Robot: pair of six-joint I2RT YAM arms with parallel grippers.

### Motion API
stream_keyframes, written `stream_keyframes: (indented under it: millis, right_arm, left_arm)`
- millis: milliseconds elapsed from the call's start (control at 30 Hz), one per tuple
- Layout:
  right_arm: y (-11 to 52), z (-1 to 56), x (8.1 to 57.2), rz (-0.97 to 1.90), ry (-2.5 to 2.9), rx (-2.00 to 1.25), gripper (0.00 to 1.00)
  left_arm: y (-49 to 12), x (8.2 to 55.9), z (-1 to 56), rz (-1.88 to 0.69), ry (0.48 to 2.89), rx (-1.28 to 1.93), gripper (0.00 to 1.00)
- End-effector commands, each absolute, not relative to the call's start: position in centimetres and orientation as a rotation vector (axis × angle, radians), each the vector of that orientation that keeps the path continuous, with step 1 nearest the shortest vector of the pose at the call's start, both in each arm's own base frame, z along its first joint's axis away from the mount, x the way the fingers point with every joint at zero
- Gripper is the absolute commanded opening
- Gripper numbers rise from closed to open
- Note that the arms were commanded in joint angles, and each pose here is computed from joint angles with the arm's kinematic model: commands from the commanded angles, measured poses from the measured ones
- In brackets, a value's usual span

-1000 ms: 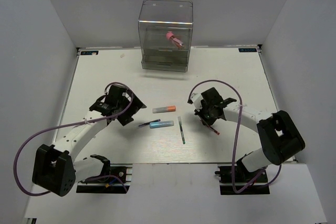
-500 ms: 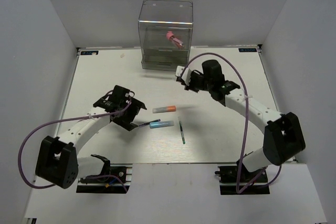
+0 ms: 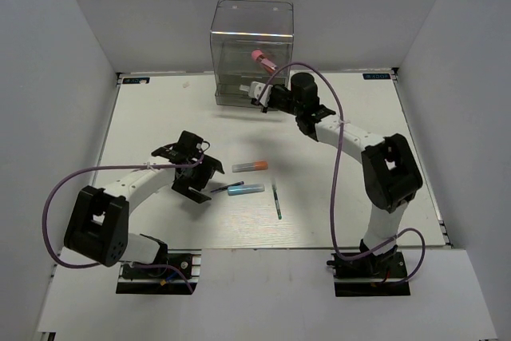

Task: Sort the stationery into containers
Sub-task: Place the stationery into the container

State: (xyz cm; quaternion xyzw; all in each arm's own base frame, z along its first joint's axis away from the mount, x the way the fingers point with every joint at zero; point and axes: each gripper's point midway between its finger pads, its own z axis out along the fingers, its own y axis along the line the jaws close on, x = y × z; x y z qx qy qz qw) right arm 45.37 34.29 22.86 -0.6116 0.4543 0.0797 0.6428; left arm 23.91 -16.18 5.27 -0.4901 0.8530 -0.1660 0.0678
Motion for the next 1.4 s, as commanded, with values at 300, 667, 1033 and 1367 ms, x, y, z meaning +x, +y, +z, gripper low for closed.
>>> stream_keyframes:
  millis: [300, 667, 1033, 1367]
  right_arm:
    - [36.0, 23.4, 51.2, 0.136, 0.963, -1.28, 0.0]
    - [34.0, 19.9, 54.5, 0.142, 1.169, -1.212, 0.0]
    - [33.3, 18.5, 52.6, 0.214, 1.259, -1.259, 0.44]
    - [31.9, 21.7, 48.7, 0.302, 1.261, -1.216, 0.49]
  left_arm:
    - [-16.4, 24.1, 4.3, -0.482, 2.594, -1.498, 1.0]
    - [-16.4, 24.3, 4.0, -0.47, 2.601, -1.503, 1.0]
    - [-16.7, 23.7, 3.5, -0.448, 2.628, -1.519, 0.96]
    - [-16.0, 23.5, 3.2, -0.395, 2.621, -1.524, 0.87]
